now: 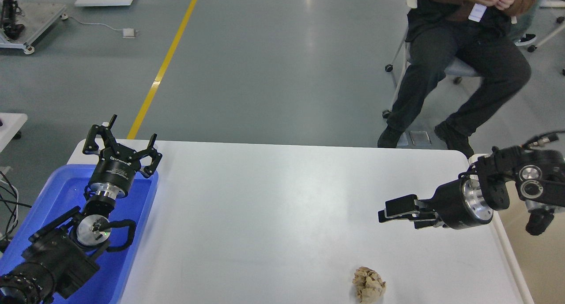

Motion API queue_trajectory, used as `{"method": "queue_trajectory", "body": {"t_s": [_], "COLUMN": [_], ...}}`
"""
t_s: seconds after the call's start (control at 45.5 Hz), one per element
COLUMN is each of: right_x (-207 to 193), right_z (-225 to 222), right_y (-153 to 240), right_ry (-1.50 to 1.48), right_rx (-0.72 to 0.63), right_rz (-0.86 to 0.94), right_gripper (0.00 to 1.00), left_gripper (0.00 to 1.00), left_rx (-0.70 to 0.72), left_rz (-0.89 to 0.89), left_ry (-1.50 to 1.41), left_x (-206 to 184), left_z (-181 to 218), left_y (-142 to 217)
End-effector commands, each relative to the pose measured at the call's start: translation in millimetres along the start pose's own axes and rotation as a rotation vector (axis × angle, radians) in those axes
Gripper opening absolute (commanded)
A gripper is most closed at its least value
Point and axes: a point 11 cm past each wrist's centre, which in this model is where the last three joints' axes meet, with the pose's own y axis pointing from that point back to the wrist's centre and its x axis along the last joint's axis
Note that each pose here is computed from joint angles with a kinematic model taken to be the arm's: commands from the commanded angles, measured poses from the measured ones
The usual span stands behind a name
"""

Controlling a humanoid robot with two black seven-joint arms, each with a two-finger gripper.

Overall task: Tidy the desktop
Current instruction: 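Move the right gripper inward over the table toward the beige piece, then lower the right gripper onto the beige crumpled piece and close it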

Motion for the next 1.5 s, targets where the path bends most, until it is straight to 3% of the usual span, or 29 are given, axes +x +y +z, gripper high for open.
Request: {"method": "queue_trajectory", "body": {"t_s": [0.0, 0.176, 0.352, 0.55, 0.836, 1.056, 1.474], "right_x": [17.7, 12.3, -5.5, -7.6, -30.5, -38.5, -93.0], "right_z": [-14.3, 5.0, 39.4, 29.2, -25.6, -40.3, -4.7], "right_y": [2.3, -0.8, -6.8, -7.6, -18.9, -36.7, -74.5], "right_ry": [0.065, 0.025, -0.260, -0.384, -0.329, -0.270, -0.083], "right_rx": [-0.059, -0.108, -0.162, -0.137, -0.107, -0.136, -0.235], "right_rz": [0.007, 0.006, 0.040, 0.090, 0.071, 0.074, 0.063], "right_gripper": [1.00, 1.00, 1.00, 1.00, 1.00, 1.00, 1.00], "left_gripper": [1.00, 1.00, 1.00, 1.00, 1.00, 1.00, 1.00], "left_rx": [0.000, 0.000, 0.001, 0.001, 0.001, 0.001, 0.000], "left_rz": [0.000, 0.000, -0.002, -0.002, -0.002, 0.000, 0.001], "left_ry": [0.001, 0.001, 0.001, 0.001, 0.001, 0.001, 0.000], "left_x": [-0.1, -0.1, -0.2, -0.2, -0.2, 0.0, 0.3], "left_z": [-0.4, -0.4, -0.6, -0.7, -0.6, -0.5, 0.2], "left_y": [0.0, 0.0, 0.1, 0.1, 0.1, 0.1, 0.2]}}
